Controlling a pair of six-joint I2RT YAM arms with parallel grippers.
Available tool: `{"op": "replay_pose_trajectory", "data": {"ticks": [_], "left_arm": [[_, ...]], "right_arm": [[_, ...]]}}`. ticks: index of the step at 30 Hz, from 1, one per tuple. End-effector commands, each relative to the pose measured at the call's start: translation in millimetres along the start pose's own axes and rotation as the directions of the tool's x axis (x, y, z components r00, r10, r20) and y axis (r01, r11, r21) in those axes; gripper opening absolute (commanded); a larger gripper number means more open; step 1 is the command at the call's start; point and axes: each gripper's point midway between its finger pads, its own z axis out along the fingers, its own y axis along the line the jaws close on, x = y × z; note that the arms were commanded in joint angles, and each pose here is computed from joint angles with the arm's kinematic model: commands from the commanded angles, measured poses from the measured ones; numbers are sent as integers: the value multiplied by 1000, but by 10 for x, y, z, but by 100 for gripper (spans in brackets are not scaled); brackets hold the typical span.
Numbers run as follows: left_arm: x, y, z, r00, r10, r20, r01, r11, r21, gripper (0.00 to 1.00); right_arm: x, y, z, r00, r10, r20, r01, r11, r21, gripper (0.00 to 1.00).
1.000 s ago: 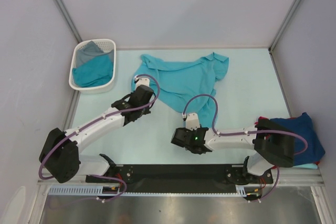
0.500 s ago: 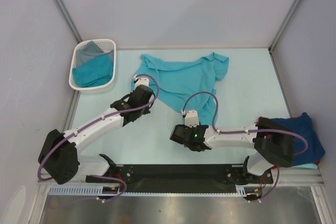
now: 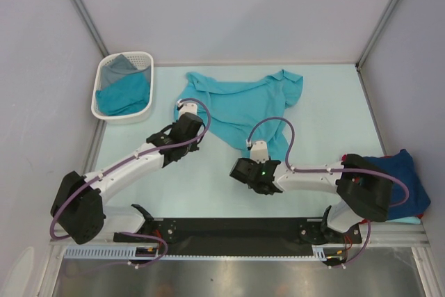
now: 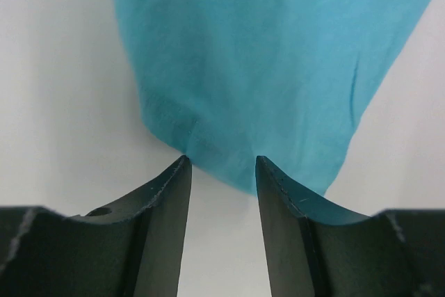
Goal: Fold and stack the t-shirts
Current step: Flatten out the tshirt
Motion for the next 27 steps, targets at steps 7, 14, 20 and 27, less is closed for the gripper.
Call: {"op": "replay_pose_trajectory", "data": {"ticks": [7,14,20,27], "left_arm": [[-32,-31,63,1000,-11,1,11,1000,-20,27],[-71,-43,180,1000,1,-3,-1,998,-57,27],[-226,0,459,997,-74,-8,73,996,-49,26],[-449,97,887,996,-82,-32,78,992,-103,25]], "right_arm": [[-56,-77,208,1000,25,-9,-25,1000,-9,33],[-25,-122,175,1000,17,-14,-17,1000,-7,0],[-38,-255,35,999,31,-5,-31,1000,1,0],[-30,-438,-100,999,46,7,-46,999,13,0]]}}
